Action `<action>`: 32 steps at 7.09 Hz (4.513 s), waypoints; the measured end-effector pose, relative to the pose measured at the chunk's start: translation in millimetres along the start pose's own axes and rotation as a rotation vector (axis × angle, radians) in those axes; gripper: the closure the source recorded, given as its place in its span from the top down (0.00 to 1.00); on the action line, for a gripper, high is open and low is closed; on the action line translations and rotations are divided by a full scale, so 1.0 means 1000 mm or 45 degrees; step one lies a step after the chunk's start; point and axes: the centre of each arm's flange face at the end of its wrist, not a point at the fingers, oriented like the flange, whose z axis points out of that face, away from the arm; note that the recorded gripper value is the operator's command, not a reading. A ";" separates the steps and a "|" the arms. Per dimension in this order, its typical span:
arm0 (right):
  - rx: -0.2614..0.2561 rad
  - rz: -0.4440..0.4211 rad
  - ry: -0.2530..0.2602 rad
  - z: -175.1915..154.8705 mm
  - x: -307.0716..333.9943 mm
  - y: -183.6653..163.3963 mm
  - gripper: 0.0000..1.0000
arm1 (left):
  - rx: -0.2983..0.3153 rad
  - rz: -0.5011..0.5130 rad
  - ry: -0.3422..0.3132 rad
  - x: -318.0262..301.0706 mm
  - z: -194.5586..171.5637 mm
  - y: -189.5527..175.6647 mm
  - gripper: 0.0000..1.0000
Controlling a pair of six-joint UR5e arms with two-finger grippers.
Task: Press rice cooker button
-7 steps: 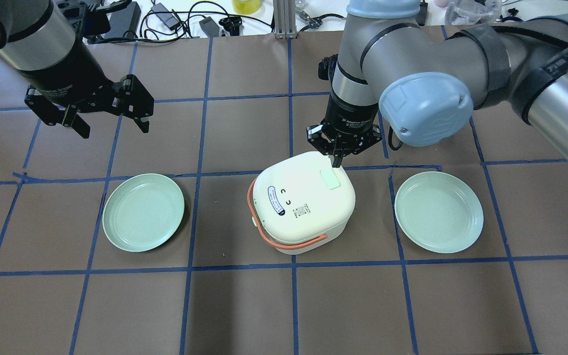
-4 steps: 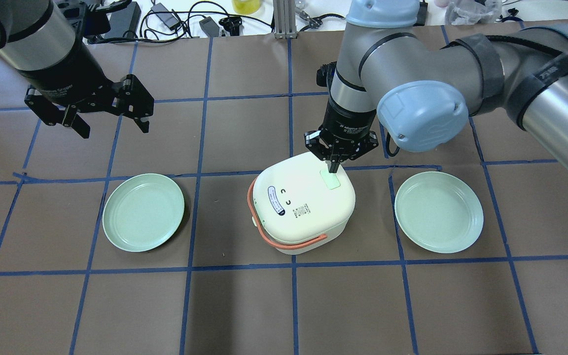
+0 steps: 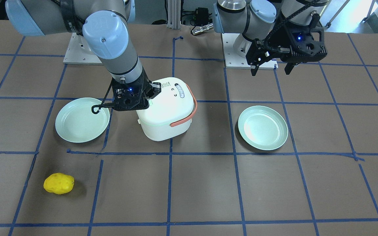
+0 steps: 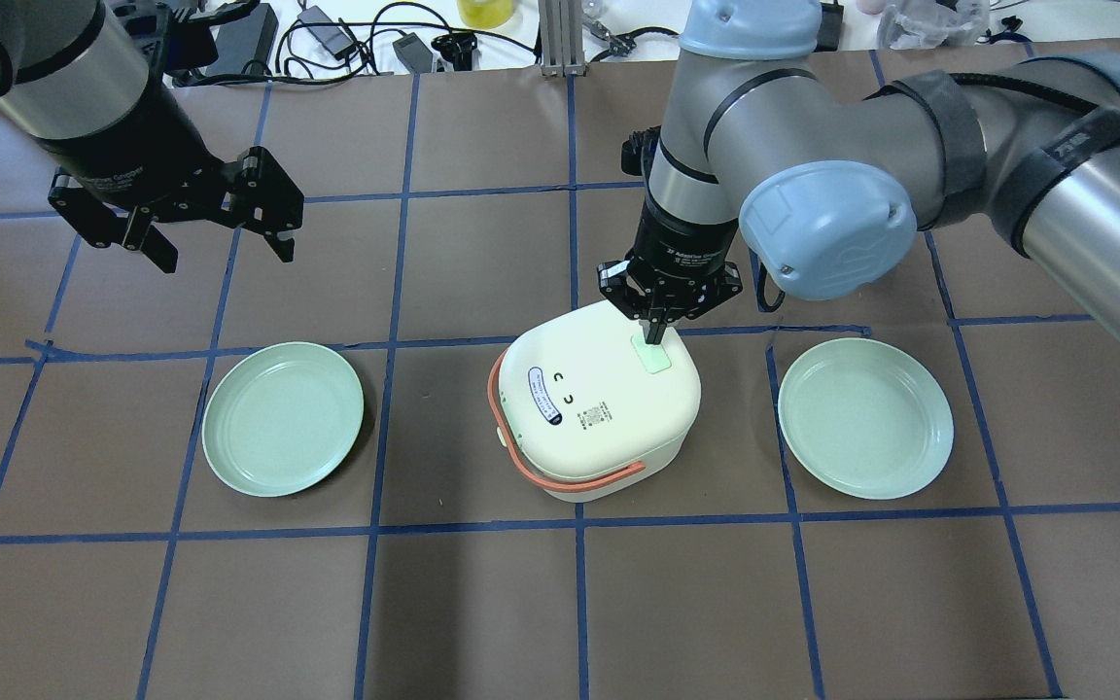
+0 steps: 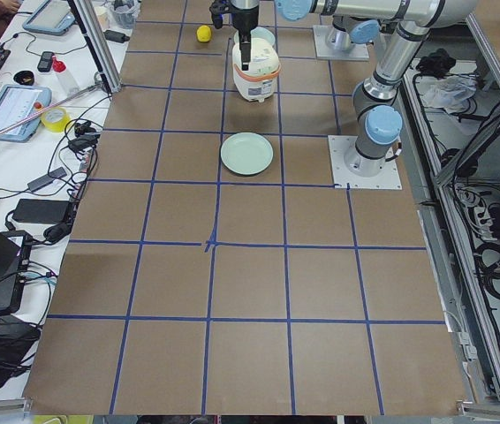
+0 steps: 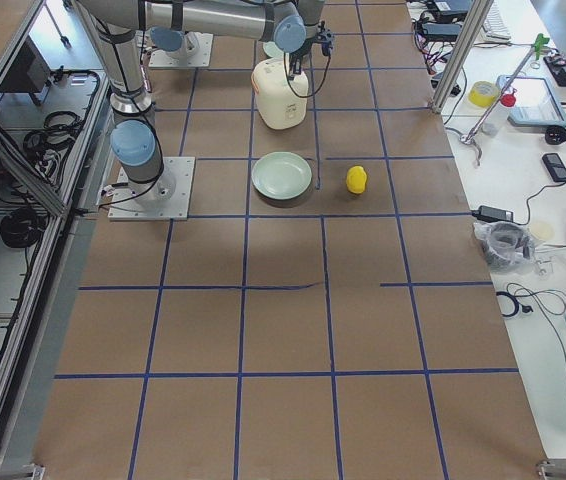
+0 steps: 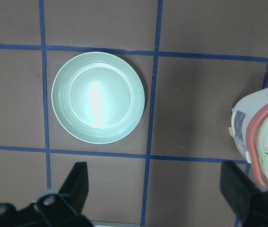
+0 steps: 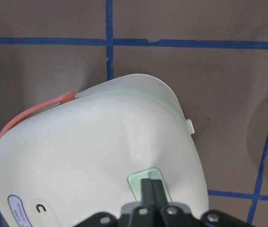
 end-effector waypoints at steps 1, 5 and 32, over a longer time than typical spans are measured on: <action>-0.004 0.000 0.001 0.001 0.000 -0.001 0.00 | 0.000 0.000 0.000 0.000 0.000 0.000 1.00; -0.014 0.001 0.002 0.006 0.000 -0.004 0.00 | 0.000 0.000 0.000 0.000 0.000 0.000 1.00; 0.151 0.217 0.218 -0.156 0.125 -0.018 1.00 | 0.000 0.000 0.000 0.000 0.000 0.000 1.00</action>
